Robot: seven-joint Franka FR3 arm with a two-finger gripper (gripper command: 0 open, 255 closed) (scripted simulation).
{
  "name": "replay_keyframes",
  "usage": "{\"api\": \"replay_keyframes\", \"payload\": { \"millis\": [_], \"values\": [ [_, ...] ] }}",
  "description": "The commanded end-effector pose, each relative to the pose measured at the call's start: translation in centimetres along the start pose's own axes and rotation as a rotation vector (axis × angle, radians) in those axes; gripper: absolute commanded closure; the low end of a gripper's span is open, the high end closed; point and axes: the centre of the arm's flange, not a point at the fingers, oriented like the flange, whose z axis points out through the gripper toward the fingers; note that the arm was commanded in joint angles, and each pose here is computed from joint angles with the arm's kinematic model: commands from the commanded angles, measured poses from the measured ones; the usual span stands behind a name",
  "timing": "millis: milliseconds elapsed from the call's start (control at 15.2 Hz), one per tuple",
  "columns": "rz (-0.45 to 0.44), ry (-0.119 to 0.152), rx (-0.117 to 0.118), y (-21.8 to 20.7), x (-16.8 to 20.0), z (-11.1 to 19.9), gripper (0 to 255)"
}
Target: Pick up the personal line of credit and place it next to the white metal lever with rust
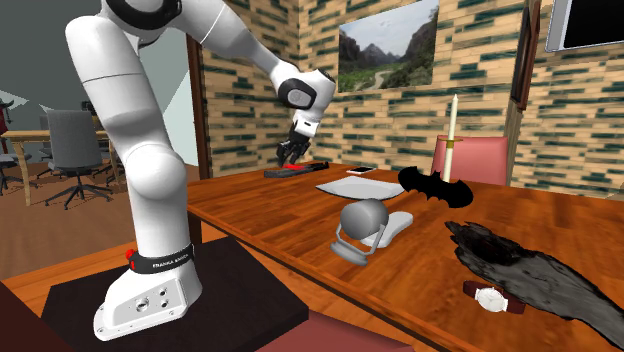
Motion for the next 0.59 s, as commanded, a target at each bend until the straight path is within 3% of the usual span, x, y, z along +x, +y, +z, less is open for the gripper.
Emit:
{"api": "replay_keyframes", "payload": {
  "millis": [0,528],
  "values": [
    [0.001,-0.001,0.001,-2.0,-1.8,0.9,255],
    [0.001,-0.001,0.001,-9.9,-7.7,4.8,255]
  ]
}}
